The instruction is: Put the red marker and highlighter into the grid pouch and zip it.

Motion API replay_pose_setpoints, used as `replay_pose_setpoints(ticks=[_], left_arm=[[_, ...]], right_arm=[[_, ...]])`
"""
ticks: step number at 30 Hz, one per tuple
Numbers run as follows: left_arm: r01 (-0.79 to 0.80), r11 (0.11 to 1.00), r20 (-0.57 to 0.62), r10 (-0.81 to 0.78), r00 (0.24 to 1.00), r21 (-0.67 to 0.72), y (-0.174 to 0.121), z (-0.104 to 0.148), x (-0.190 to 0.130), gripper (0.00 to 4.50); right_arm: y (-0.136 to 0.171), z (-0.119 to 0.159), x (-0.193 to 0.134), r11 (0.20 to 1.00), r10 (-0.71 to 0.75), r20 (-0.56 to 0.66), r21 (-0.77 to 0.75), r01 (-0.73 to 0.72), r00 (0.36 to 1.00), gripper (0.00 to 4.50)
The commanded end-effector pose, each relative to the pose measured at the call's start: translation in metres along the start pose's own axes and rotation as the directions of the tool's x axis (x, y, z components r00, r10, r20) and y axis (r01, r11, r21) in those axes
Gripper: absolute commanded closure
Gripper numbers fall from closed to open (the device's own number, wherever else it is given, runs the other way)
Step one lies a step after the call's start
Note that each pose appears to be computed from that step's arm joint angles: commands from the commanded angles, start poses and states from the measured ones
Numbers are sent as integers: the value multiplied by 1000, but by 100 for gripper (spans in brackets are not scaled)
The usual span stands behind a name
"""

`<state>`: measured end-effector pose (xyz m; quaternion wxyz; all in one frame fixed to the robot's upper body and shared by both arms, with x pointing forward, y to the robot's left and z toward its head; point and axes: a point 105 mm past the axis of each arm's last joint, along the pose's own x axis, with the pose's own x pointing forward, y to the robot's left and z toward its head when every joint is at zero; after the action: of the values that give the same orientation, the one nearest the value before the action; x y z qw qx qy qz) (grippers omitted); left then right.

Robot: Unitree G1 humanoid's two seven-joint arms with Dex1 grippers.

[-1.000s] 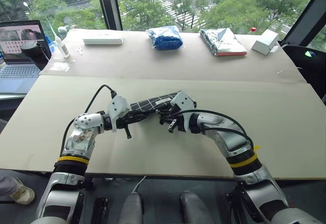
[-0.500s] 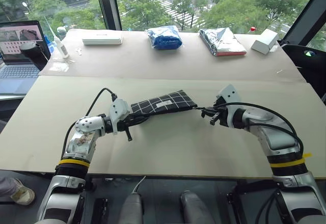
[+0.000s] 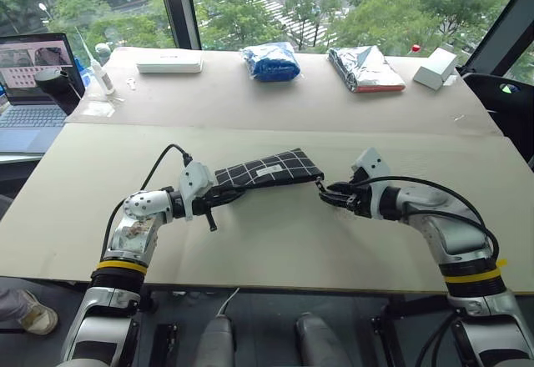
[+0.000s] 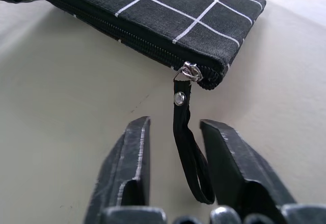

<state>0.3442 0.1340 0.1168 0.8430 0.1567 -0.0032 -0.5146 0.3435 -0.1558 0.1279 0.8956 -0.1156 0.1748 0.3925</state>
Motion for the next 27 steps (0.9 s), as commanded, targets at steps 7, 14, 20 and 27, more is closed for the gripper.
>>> replay_pose_setpoints(ticks=[7,14,20,27], left_arm=[[26,998,53,-29,998,57,1,16,6,450],[130,986,84,-139,987,104,-12,24,18,450],[233,957,76,-248,966,173,-30,22,37,450],[251,950,68,-267,961,183,-35,16,60,409]], right_arm=[[-18,3,-65,1000,10,51,15,-11,999,156],[-18,0,-117,999,-7,80,-33,10,997,156],[-18,-2,-133,998,-54,111,-13,56,992,156],[-3,-9,-126,999,-32,107,-6,33,994,153]])
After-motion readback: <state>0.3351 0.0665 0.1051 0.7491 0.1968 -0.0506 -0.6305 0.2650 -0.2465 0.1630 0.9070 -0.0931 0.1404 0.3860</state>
